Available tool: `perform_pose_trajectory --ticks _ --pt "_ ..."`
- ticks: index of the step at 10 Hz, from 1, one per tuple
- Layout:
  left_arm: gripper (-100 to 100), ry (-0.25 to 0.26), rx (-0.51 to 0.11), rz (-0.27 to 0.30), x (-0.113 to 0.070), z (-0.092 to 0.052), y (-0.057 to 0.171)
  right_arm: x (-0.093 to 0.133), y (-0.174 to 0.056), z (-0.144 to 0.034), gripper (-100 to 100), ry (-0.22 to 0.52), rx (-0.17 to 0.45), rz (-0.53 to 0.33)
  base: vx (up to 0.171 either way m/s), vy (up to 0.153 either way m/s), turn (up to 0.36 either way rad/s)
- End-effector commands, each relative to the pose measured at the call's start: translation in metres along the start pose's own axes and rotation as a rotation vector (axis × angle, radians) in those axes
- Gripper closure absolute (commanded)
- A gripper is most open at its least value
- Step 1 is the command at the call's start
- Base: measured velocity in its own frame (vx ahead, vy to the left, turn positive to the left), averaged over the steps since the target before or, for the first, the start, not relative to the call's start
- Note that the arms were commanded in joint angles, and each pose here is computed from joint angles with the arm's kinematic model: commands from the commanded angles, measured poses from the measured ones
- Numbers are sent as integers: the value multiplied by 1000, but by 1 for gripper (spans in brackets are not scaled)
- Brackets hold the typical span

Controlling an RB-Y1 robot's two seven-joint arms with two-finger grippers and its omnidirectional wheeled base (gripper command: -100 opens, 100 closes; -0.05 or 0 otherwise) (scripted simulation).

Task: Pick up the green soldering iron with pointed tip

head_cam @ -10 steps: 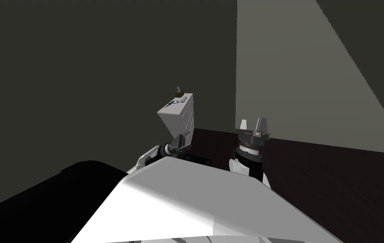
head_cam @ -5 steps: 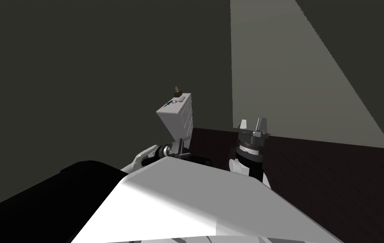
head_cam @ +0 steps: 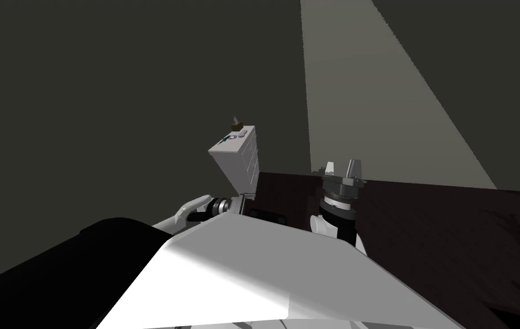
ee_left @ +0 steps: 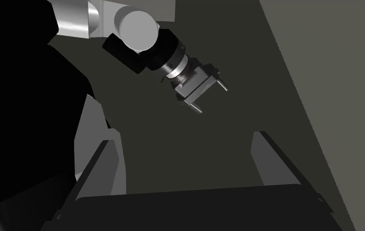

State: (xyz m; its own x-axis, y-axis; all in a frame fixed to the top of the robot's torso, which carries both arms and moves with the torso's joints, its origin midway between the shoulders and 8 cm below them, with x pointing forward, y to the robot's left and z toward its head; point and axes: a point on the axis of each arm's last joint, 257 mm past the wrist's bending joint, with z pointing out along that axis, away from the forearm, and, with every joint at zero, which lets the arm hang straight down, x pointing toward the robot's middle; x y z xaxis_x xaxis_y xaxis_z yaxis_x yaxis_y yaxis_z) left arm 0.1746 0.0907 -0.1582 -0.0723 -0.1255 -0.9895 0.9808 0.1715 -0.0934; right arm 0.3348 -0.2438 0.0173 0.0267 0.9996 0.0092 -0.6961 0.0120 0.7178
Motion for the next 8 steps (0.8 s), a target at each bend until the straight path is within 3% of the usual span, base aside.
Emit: perform_pose_trajectory --ticks 1,2,4,5,7,8 --pt "-100 44 20 7 9 -9 -4 0 0 0 0 0 0 0 -29 -11 4" --pt "-100 121 68 53 31 -23 -10 0 0 0 0 0 0 0 -63 -32 -115" --pt "-100 170 85 52 36 -34 -12 0 0 0 0 0 0 0 -50 -21 -42" --pt "-100 245 134 98 56 -51 -16 0 0 0 0 0 0 0 -64 -34 -150" --pt "-100 299 153 97 61 -65 -18 0 0 0 0 0 0 0 -49 -27 -29" --pt "-100 379 204 144 79 -88 -19 0 0 0 0 0 0 0 -66 -45 -167"
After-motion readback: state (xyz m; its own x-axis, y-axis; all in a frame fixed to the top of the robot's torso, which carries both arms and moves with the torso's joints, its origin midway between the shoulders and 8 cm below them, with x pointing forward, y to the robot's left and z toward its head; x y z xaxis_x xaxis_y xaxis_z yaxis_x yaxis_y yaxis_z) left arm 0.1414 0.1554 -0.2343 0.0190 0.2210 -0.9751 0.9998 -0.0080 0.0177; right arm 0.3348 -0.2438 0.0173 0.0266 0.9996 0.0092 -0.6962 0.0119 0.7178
